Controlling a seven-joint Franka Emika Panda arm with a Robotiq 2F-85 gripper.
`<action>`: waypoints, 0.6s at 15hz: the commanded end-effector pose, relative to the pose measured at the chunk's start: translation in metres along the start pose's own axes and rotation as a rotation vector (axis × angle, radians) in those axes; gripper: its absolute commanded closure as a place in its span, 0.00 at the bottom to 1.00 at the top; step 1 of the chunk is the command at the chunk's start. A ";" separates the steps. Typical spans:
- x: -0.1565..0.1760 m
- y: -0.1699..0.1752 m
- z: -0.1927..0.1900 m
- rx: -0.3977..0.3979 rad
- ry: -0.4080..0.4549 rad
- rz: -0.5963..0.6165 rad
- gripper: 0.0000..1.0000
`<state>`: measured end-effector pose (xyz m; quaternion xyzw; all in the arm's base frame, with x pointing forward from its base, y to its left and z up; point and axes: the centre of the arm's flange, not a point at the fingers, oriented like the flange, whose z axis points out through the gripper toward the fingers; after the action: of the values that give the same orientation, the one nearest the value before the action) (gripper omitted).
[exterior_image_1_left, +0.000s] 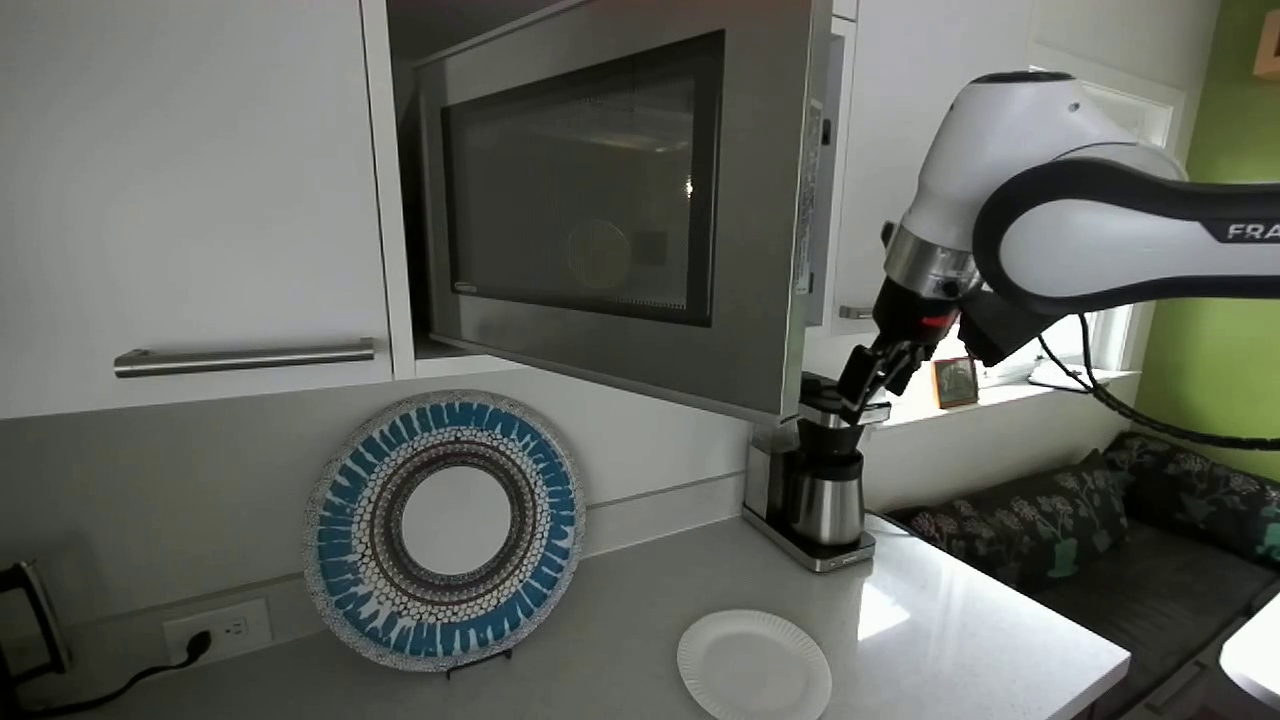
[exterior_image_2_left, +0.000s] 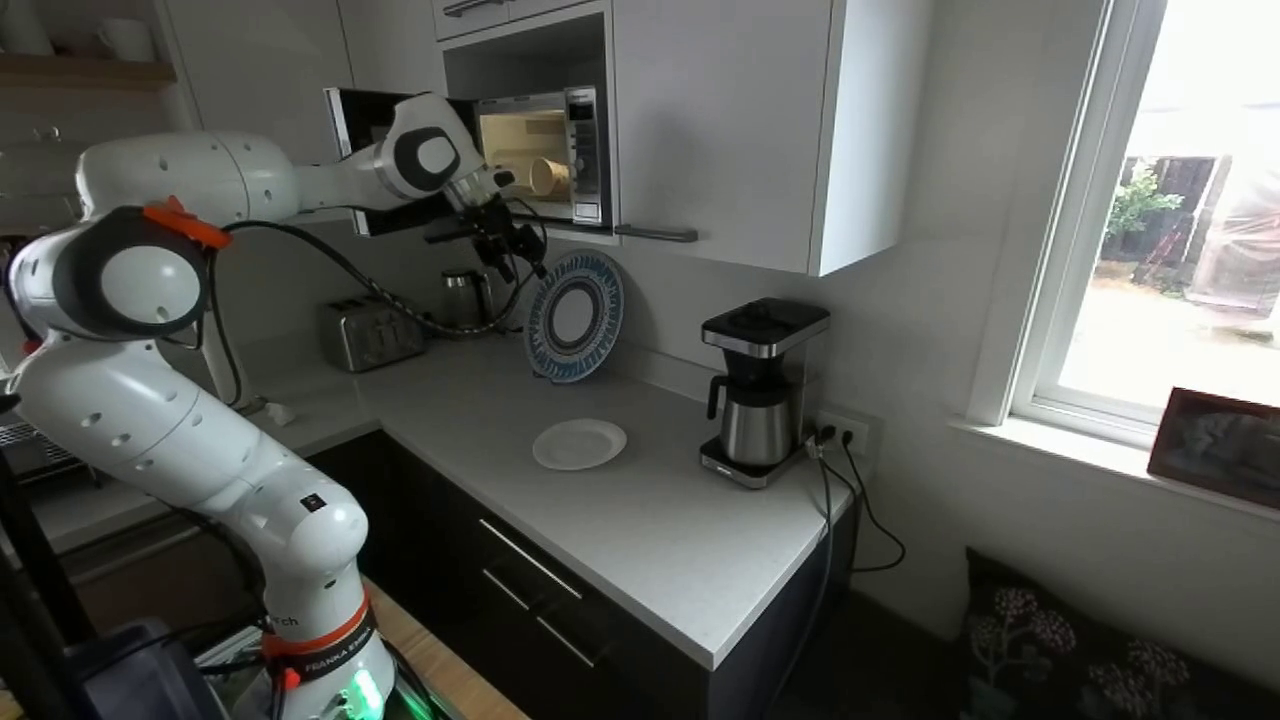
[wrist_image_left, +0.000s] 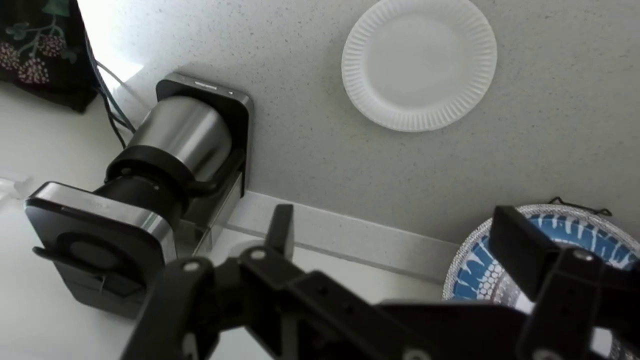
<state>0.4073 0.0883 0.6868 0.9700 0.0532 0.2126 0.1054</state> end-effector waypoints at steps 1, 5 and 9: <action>0.000 -0.025 -0.043 -0.016 0.071 0.023 0.00; 0.023 -0.047 -0.073 -0.049 0.226 0.037 0.00; 0.050 -0.064 -0.094 -0.037 0.398 0.018 0.00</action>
<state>0.3891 0.1594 0.7629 0.9256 0.0568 0.3592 0.1052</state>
